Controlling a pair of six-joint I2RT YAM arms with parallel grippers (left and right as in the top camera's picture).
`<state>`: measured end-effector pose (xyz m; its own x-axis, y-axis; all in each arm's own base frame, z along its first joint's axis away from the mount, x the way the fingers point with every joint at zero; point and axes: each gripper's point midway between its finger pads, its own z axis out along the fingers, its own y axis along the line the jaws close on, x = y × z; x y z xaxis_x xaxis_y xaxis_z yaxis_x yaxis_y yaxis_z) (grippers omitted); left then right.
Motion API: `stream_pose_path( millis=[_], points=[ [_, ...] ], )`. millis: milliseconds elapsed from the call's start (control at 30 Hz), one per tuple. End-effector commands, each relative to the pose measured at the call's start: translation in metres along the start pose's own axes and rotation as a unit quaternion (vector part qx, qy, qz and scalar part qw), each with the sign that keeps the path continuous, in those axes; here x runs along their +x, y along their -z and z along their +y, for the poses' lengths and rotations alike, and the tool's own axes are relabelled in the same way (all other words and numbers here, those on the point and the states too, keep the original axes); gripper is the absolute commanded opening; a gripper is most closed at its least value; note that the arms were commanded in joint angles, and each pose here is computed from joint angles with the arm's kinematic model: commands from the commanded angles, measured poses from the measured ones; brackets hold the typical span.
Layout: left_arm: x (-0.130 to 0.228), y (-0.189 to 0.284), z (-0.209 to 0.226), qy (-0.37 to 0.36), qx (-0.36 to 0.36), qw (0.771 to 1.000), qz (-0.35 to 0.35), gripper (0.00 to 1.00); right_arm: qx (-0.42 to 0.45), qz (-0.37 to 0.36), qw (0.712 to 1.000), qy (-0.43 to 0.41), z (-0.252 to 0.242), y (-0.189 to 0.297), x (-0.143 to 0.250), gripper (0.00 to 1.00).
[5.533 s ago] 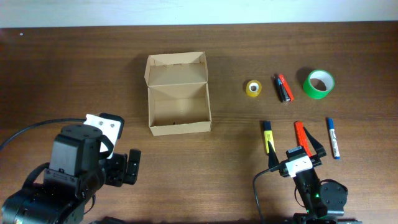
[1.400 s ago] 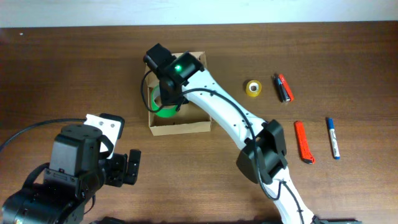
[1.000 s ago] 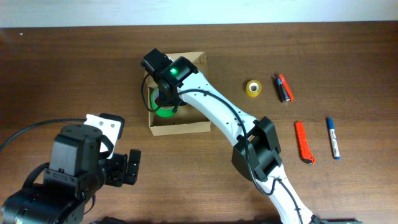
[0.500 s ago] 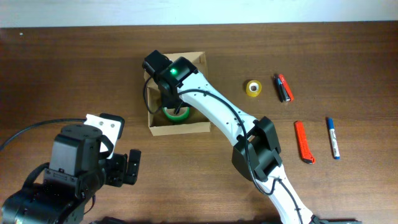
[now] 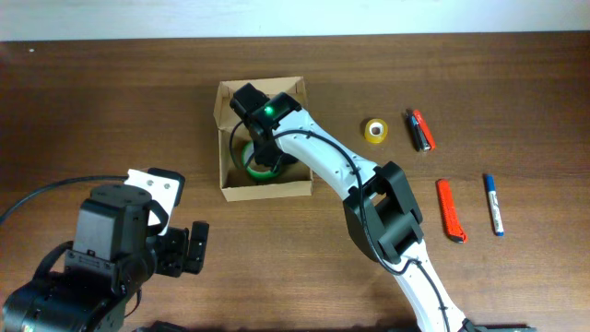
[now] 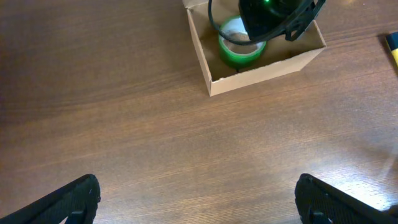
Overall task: Pack container
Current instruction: 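Lower the green tape into the box and open the right gripper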
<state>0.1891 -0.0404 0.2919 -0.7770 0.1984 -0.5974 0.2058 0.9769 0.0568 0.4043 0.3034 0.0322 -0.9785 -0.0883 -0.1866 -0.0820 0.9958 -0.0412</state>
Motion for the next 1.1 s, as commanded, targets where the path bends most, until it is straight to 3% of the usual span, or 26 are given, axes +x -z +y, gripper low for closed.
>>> stream_pose_path(
  millis=[0, 433, 967, 1067],
  points=[
    [0.000, 0.001, -0.001, -0.008, 0.005, 1.000, -0.002, 1.00, -0.002, 0.003, 1.000, 0.004, 0.002, -0.002, 0.002, 0.04],
    [0.000, 0.001, -0.001, -0.008, 0.005, 1.000, -0.002, 1.00, -0.052, 0.022, 0.998, -0.006, 0.020, 0.013, 0.005, 0.04],
    [0.000, 0.001, -0.001, -0.008, 0.005, 1.000, -0.002, 1.00, -0.058, -0.043, 0.997, 0.001, 0.050, 0.039, -0.007, 0.04],
    [0.000, 0.001, -0.001, -0.008, 0.005, 1.000, -0.002, 1.00, -0.059, -0.044, 0.997, 0.002, 0.051, 0.039, -0.007, 0.38]
  ],
)
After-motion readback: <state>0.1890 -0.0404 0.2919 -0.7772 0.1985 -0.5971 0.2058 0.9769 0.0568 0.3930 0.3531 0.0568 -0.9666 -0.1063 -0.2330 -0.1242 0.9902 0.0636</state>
